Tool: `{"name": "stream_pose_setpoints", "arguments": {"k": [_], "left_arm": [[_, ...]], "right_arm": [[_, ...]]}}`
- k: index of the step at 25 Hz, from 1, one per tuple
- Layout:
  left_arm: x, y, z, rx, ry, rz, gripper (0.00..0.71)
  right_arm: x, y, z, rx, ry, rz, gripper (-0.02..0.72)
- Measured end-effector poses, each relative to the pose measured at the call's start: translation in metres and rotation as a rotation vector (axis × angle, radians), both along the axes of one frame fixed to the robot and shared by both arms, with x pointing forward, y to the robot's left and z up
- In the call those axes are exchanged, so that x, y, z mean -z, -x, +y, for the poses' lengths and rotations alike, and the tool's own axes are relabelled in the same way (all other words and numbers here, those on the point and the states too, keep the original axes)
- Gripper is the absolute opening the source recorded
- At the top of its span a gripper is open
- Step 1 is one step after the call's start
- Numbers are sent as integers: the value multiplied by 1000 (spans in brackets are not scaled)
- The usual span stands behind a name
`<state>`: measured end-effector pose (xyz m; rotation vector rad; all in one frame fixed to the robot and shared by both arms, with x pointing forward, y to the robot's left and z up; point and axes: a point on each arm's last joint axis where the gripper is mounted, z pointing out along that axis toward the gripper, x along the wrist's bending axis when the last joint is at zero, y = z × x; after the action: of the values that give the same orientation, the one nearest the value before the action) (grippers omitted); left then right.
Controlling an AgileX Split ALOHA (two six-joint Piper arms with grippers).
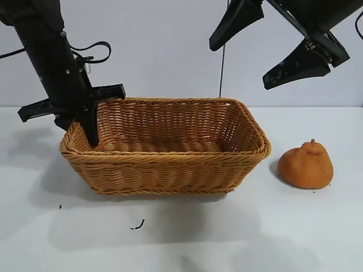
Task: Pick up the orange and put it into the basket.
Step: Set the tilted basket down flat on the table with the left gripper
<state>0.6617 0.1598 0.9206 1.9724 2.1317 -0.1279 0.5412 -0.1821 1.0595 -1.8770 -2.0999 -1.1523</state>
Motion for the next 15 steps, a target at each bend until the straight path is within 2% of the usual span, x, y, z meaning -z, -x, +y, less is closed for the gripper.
{"name": "stream_pose_setpoints", "arguments": {"k": [6,12,15], "left_arm": [[13,-2,-1,61,-8,1,92],[17,-2,-1,64,-6,7,92],[17,-2,-1,62,-2,9,150]], "right_arm": [[0,-1,0,11,1,-13,696],[-1,-2,-1,14,1,-16,696],[-1,-2,-1,14,1,-17,696]]}}
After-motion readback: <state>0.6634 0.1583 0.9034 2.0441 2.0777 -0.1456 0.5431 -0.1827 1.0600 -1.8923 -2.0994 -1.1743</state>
